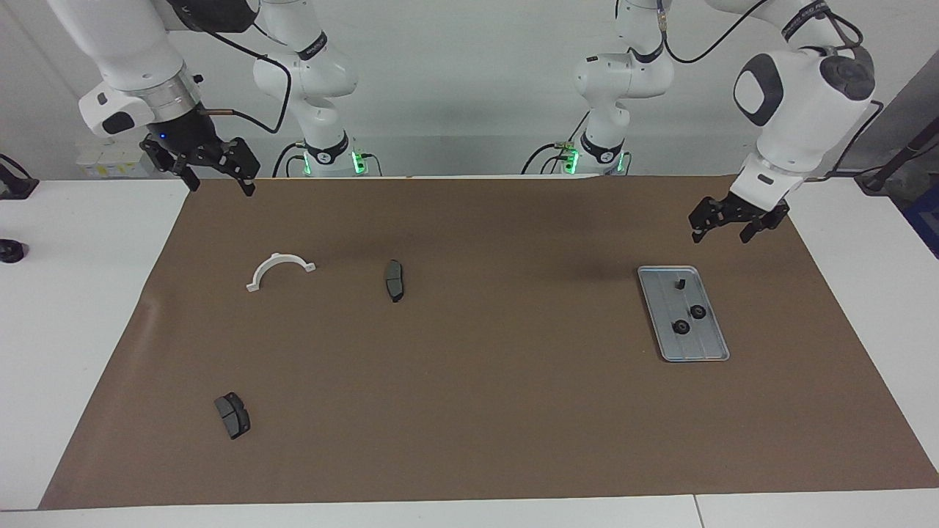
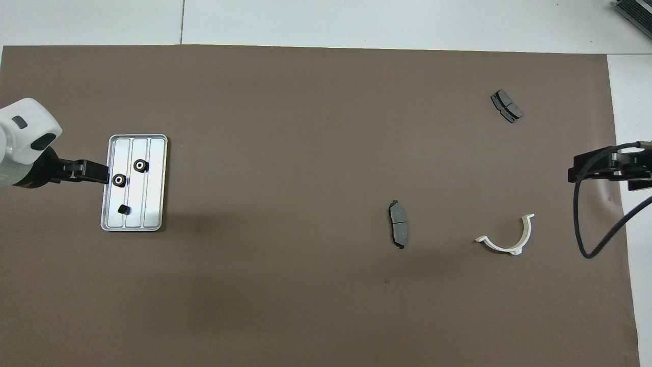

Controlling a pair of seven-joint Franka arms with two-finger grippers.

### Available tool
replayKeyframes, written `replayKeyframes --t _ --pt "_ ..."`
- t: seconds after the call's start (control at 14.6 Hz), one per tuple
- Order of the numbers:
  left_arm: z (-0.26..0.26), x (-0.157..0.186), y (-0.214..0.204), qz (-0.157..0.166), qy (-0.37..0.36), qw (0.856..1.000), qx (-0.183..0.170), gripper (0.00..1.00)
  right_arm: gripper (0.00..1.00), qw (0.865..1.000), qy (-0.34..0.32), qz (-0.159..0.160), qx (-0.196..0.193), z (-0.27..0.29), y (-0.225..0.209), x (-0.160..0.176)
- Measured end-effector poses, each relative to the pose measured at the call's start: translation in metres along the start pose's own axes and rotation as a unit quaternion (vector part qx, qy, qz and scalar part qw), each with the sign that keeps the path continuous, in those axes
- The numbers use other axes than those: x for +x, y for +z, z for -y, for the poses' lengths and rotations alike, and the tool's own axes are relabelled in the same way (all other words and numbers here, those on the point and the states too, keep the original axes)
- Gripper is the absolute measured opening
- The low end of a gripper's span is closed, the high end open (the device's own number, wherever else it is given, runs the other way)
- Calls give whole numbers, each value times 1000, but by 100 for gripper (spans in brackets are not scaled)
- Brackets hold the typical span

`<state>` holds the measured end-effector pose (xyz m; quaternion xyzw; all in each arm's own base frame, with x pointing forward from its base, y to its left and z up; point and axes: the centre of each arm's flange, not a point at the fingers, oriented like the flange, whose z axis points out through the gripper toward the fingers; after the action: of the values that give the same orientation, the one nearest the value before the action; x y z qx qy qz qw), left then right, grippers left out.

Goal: Place bearing gear from tray to pile
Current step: 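Reach the left gripper down to a black gear on the tray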

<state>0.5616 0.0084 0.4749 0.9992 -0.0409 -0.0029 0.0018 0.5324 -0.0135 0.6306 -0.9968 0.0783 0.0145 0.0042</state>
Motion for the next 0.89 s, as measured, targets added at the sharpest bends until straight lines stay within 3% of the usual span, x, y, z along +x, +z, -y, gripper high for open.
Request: replayKeyframes --t 0.41,0.55,0.62,0.76,0.89 --pt "7 -1 72 -1 -7 1000 2 96 100 1000 1 1 0 -1 1 -1" --pt "17 -7 88 3 -17 1000 2 77 100 1000 1 1 0 -1 1 -1" --pt "24 -9 97 5 -23 1000 2 77 100 1000 1 1 0 -1 1 -1" --pt "33 -11 114 12 -31 999 2 61 100 1000 1 2 0 -1 1 -1" --pt "38 -13 131 13 -36 999 3 58 100 1000 1 2 0 -1 2 -1"
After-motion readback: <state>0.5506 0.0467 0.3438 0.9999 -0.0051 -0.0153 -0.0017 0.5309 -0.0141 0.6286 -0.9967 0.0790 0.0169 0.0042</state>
